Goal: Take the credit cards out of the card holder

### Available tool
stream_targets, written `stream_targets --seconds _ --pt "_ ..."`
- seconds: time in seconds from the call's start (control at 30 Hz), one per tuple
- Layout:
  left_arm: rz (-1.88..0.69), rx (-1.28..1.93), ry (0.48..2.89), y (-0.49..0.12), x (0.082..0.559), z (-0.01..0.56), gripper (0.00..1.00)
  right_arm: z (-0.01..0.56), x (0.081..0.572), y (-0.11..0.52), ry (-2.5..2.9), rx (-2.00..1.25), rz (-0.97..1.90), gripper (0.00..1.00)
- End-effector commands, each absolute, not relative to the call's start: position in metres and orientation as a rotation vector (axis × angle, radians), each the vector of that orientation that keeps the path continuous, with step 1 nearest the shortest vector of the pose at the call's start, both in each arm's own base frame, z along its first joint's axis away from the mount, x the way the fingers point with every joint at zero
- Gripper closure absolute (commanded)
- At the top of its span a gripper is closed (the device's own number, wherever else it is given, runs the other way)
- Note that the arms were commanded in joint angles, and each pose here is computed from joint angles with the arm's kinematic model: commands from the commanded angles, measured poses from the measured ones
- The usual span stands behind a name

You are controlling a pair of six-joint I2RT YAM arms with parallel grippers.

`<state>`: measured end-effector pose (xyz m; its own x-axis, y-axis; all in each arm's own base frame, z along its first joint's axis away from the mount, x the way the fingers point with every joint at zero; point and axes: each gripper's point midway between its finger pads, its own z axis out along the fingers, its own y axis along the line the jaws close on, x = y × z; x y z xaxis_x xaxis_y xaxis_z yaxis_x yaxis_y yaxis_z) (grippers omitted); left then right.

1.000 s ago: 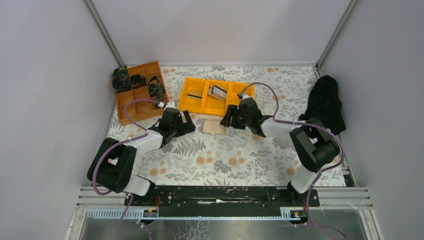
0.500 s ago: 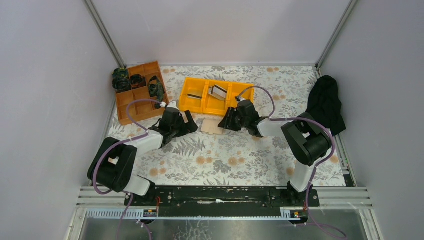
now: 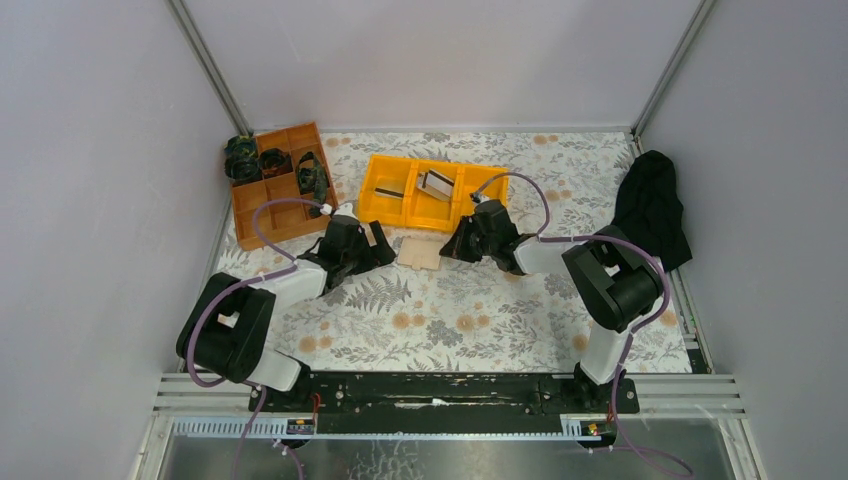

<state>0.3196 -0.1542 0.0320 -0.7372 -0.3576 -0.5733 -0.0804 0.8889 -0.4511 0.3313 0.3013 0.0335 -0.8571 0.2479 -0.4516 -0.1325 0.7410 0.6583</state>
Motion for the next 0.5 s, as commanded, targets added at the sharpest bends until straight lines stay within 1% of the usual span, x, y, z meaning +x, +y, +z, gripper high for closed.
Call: stream_targets --seconds 0.0,0.17,0.3,0.47 --pt "-0.539 -0.317 2.363 -0.157 0.322 0.033 0.04 0.053 0.334 0.308 2.353 0.047 0.989 1.0" --pt "-0.56 -0.313 2.361 -0.16 0.323 0.035 0.04 0.073 0.332 0.293 2.313 0.04 0.914 1.0" --pt "-0.589 -0.307 2.366 -0.164 0.322 0.036 0.04 0.101 0.328 0.281 2.268 0.006 0.87 1.0" --pt "-0.597 -0.305 2.358 -0.165 0.321 0.039 0.04 0.125 0.329 0.249 2.225 -0.002 0.684 1.0"
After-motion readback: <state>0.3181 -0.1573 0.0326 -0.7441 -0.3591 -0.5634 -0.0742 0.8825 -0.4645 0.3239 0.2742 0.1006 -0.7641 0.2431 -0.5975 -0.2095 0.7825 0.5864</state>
